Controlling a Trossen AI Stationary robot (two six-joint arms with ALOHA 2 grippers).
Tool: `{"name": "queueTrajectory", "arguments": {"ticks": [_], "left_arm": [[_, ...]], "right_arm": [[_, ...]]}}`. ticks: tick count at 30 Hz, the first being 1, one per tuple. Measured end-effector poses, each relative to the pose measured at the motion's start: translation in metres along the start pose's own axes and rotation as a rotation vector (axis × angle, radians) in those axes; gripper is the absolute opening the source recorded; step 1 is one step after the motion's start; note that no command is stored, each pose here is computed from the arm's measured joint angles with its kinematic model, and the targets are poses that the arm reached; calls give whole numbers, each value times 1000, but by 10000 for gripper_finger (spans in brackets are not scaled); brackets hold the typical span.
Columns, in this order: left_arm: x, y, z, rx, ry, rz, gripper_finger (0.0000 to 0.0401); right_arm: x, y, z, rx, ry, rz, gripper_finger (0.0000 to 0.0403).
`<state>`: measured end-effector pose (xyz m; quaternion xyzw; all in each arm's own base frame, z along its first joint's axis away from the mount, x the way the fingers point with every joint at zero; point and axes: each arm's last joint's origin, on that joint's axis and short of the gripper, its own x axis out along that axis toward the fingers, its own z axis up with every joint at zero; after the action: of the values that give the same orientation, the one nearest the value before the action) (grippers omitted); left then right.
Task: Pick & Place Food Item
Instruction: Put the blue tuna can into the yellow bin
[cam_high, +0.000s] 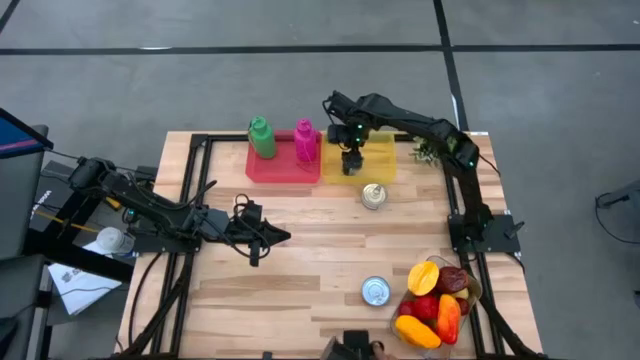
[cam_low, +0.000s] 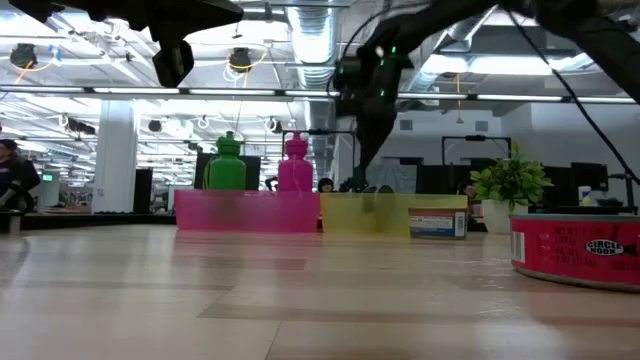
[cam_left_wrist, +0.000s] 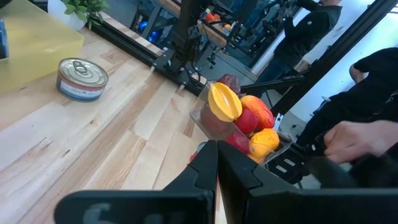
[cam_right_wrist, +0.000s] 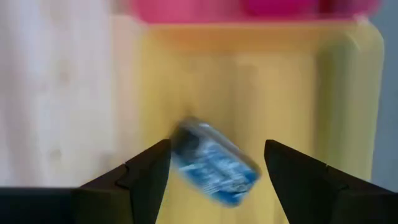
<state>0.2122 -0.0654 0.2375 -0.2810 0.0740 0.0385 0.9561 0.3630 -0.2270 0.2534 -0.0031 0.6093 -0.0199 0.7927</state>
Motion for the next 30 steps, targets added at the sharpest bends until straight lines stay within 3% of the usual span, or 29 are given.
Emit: {"name": "queueTrajectory", "arguments": {"ticks": [4,7,18,26,30], "left_arm": [[0,0,0,1,0,0,0],[0,0,0,1,0,0,0],[0,0,0,1,1,-3,0],[0,0,0,1,1,-3,0],[0,0,0,1,1,-2,0]], "right_arm": [[-26,13,-1,-185,-18,-6,256],[-27,14,-1,-303,7,-51,256],[-6,8,0,-376,39,-32,331],[12,15,-9,-430,108,13,334],[22,13,-11,-440,115,-26,333]]}}
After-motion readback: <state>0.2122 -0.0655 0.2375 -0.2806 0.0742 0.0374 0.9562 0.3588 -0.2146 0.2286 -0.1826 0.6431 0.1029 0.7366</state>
